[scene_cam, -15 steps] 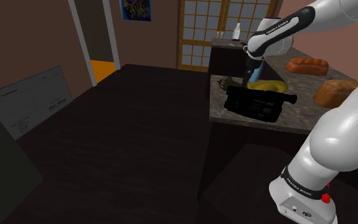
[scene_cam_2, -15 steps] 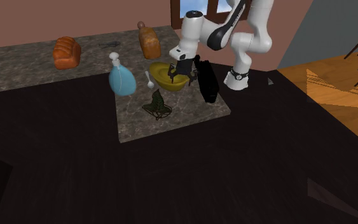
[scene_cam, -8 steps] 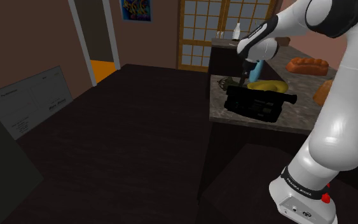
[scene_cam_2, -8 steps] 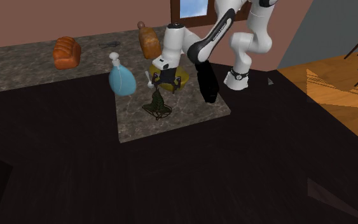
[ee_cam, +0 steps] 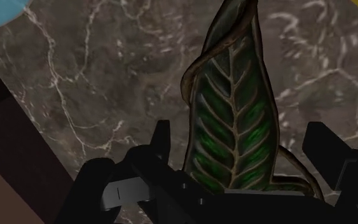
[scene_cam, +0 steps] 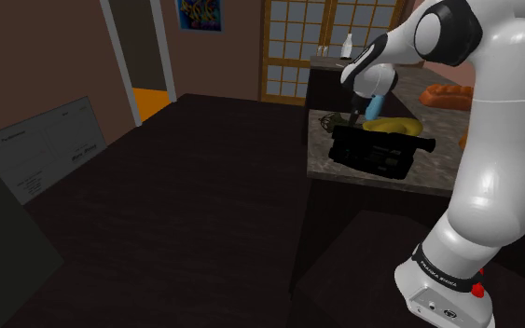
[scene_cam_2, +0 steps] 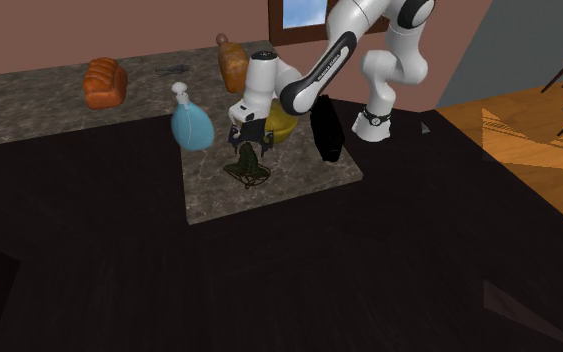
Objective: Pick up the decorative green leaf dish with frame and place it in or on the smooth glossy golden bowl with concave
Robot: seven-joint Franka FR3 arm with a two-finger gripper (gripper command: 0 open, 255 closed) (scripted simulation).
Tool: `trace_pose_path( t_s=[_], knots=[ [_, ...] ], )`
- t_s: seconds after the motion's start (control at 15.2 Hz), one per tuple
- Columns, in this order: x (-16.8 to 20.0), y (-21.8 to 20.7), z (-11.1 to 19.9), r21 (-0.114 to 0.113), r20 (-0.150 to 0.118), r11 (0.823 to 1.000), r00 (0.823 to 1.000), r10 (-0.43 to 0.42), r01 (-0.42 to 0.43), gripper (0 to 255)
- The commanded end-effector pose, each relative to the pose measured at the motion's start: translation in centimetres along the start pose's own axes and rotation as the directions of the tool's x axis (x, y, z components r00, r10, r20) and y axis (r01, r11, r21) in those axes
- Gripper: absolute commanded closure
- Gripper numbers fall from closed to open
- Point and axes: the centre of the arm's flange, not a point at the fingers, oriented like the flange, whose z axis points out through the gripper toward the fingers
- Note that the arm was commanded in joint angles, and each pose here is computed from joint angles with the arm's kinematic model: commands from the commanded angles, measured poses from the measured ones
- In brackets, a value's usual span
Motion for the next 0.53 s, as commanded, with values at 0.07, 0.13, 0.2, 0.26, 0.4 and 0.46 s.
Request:
trace_pose_path(
  t_s=[0.07, 0.13, 0.2, 0.26, 0.4, 0.46],
  knots=[
    [-0.01, 0.01, 1.93, 0.0, 0.0, 1.0, 1.0, 0.0, 0.0, 0],
    [-0.01, 0.01, 1.93, 0.0, 0.0, 1.0, 1.0, 0.0, 0.0, 0],
    [-0.01, 0.01, 1.93, 0.0, 0.0, 1.0, 1.0, 0.0, 0.0, 0],
    [-0.01, 0.01, 1.93, 0.0, 0.0, 1.0, 1.0, 0.0, 0.0, 0],
    [-0.01, 0.01, 1.93, 0.0, 0.0, 1.0, 1.0, 0.0, 0.0, 0],
    [-0.01, 0.01, 1.93, 0.0, 0.0, 1.0, 1.0, 0.0, 0.0, 0]
  ],
)
